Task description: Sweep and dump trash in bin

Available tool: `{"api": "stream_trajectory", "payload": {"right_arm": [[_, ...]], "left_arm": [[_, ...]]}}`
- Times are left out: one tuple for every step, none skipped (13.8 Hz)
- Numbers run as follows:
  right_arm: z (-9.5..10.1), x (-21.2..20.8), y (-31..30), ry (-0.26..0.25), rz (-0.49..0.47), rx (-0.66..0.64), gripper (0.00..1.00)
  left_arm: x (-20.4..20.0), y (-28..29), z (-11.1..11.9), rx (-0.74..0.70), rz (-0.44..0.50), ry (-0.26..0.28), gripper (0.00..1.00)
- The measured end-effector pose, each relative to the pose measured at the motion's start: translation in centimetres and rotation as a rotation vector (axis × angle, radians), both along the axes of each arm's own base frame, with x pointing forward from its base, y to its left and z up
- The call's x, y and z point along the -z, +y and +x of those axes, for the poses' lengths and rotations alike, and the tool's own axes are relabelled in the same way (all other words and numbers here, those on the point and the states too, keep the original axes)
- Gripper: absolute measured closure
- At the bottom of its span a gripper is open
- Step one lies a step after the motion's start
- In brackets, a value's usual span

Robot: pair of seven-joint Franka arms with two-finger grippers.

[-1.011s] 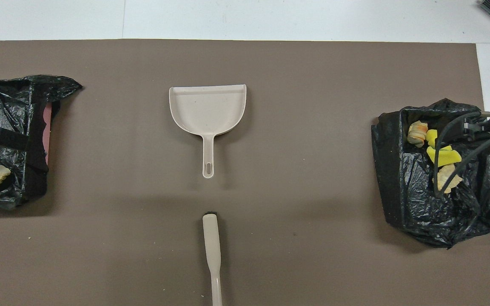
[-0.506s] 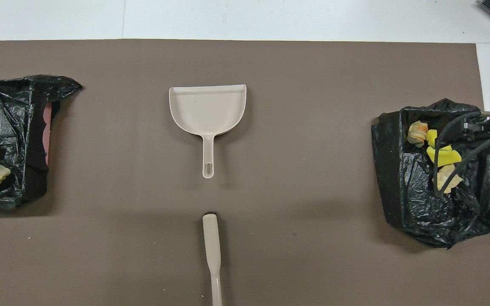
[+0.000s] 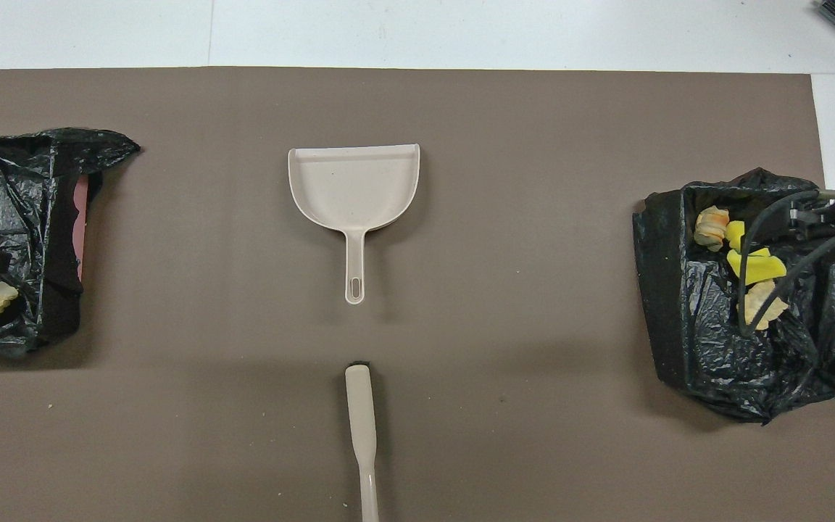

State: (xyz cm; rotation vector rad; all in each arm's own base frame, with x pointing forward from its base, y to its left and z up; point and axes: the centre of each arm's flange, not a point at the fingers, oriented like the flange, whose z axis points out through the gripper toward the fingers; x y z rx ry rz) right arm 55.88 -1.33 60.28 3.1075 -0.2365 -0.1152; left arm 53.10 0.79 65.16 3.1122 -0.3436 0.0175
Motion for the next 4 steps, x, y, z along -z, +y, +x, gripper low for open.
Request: {"api": "stream_trajectory", "payload": {"right_arm": [[0.00, 0.00, 0.00, 0.000, 0.000, 0.000, 0.00], [0.00, 0.00, 0.00, 0.000, 0.000, 0.000, 0.00], [0.00, 0.00, 0.00, 0.000, 0.000, 0.000, 0.00], [0.01, 0.00, 0.00, 0.000, 0.000, 0.000, 0.00]], "left_arm": [[0.01, -0.02, -0.01, 0.000, 0.000, 0.001, 0.00], [0.03, -0.02, -0.03, 0.000, 0.000, 0.003, 0.00], [0.04, -0.03, -0.05, 0.001, 0.000, 0.004, 0.00], [0.05, -0.03, -0.06, 0.001, 0.000, 0.006, 0.00]]}}
